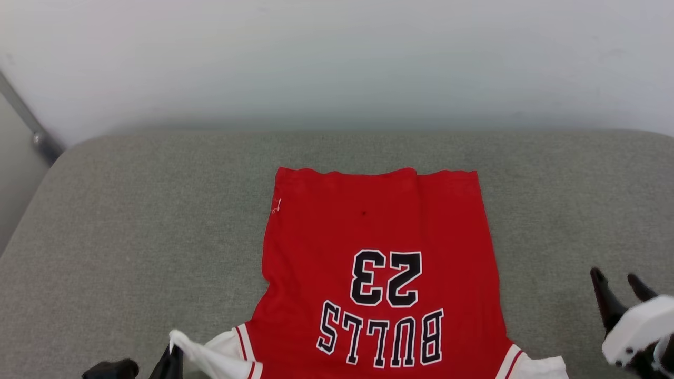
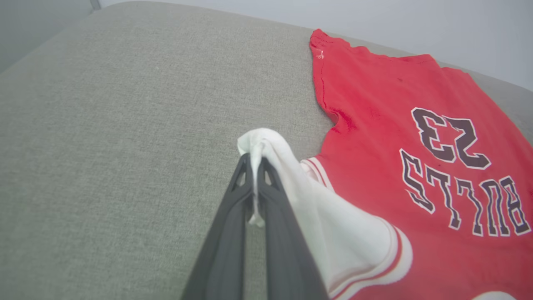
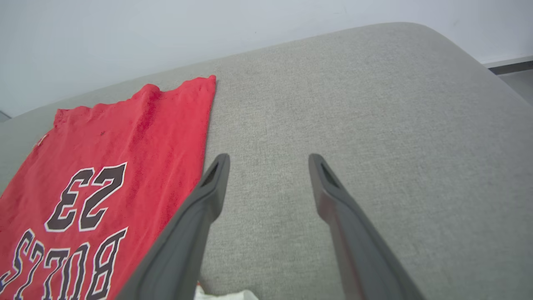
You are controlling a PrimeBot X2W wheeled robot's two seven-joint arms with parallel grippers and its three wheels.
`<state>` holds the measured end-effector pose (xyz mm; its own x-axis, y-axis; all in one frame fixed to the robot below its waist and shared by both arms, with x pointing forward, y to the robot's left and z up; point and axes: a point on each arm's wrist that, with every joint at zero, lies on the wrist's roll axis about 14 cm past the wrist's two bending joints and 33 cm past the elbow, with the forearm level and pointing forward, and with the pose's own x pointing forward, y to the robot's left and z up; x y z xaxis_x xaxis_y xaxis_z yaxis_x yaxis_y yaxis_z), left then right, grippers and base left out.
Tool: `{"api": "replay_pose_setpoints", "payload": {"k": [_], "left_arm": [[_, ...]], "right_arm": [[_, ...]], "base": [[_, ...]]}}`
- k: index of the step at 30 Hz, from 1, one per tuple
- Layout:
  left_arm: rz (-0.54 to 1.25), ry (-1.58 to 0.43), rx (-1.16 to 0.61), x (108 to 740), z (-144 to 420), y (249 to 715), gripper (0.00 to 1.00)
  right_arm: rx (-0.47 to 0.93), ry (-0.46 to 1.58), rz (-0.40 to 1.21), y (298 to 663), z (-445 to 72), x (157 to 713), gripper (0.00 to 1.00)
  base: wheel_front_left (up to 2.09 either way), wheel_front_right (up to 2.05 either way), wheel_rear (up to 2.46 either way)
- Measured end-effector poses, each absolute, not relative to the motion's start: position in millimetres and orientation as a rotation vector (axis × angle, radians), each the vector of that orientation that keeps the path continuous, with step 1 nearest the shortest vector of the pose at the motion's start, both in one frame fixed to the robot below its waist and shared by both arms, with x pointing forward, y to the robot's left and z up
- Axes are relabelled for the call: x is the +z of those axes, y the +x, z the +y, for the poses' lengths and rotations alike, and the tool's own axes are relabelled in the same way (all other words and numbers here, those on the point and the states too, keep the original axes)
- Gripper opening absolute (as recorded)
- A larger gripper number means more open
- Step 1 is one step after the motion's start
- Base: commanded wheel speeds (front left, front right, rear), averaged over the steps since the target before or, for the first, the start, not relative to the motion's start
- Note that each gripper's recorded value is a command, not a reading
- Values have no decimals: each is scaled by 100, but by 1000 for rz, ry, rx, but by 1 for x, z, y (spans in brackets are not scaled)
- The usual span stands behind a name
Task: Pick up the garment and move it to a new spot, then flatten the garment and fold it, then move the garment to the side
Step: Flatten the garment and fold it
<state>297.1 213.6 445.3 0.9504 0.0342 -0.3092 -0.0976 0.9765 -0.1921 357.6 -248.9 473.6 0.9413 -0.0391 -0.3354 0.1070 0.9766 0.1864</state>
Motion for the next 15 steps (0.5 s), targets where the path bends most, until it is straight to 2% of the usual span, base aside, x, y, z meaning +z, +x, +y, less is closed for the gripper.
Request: {"api": "replay_pose_setpoints", "payload": {"k": [5,10,15], "left_arm": [[232,-219,29,464,202,328,0],[207,-228,5,466,194,355,0],[192,-233,-1,461,191,375,0]], "right_arm": [[-35,225,379,429,-241,481,100],[33,239,549,494,-219,466,100],[105,228,741,542,-191,444,100]], "base": [[0,0,0],[0,0,0],[0,0,0]]}}
